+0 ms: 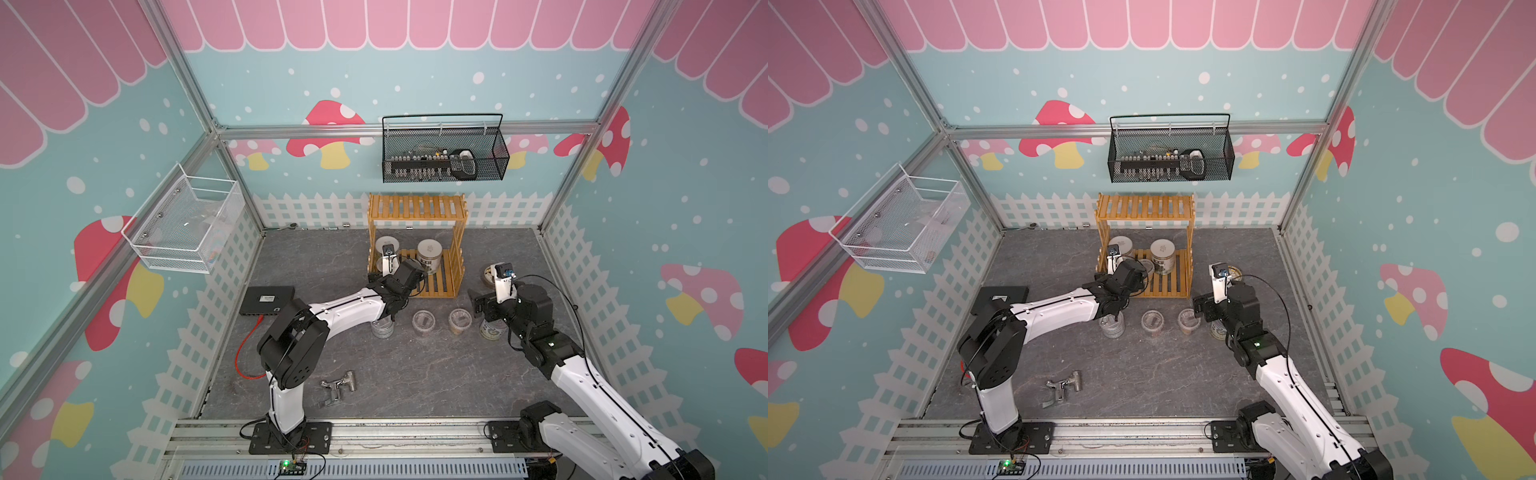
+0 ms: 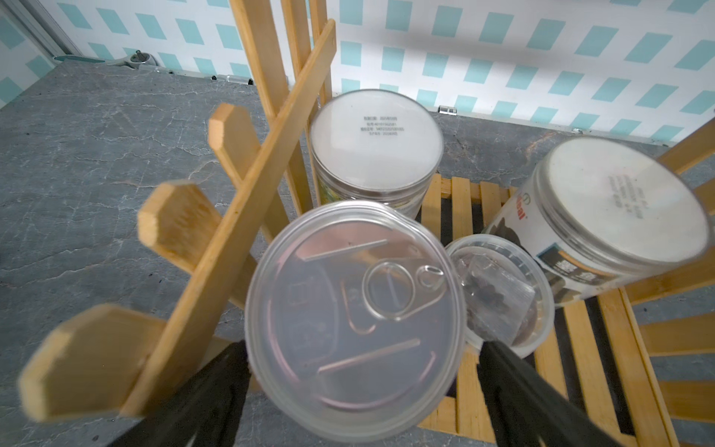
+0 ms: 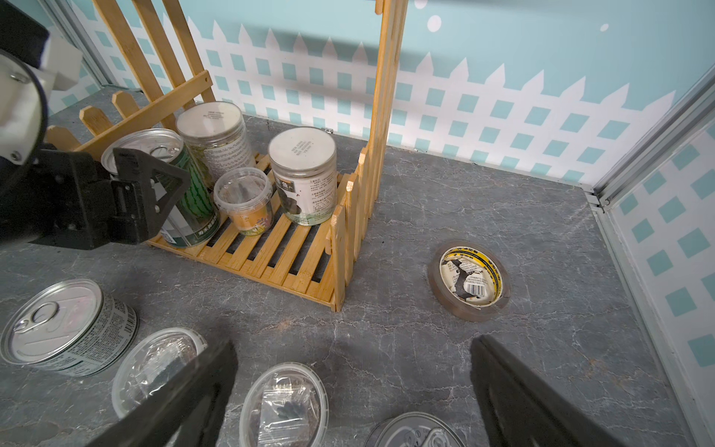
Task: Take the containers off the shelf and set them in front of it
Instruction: 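Pick up a container from the shelf.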
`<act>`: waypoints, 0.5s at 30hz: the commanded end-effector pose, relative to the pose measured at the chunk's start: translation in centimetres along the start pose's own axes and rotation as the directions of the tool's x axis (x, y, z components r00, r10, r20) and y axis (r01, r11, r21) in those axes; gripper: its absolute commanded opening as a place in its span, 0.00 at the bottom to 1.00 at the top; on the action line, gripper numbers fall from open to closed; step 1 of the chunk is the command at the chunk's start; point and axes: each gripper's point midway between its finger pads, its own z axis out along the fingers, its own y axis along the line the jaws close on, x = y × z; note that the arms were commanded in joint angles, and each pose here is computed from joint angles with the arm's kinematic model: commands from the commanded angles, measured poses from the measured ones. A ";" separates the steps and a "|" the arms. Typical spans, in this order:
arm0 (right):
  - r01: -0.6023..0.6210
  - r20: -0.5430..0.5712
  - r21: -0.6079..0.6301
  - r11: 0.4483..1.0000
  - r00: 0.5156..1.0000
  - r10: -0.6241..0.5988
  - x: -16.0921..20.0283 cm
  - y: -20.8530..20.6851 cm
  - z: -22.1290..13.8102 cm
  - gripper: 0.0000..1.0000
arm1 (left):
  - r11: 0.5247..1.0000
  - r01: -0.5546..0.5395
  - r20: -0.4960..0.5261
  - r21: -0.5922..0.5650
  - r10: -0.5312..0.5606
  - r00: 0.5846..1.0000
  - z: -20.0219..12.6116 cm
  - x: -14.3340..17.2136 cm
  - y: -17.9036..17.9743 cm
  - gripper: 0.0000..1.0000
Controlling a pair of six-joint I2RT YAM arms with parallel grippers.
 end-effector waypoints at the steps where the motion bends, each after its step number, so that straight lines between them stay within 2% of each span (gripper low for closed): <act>1: 0.003 0.029 -0.003 1.000 1.000 -0.003 -1.2 -0.1 -0.1 0.99 | 0.999 -0.019 0.011 -0.034 0.019 1.000 0.7 -0.6 0.4 0.96; 6: 0.002 0.029 -0.009 1.000 1.000 -0.001 -1.2 0.0 0.1 0.99 | 0.998 -0.030 0.033 -0.055 0.032 0.999 1.1 -1.7 0.4 0.96; 15: -0.003 0.032 -0.025 1.000 0.999 0.003 -1.1 0.2 0.1 0.99 | 0.995 -0.058 0.025 -0.079 0.061 0.998 2.8 -1.6 0.4 0.96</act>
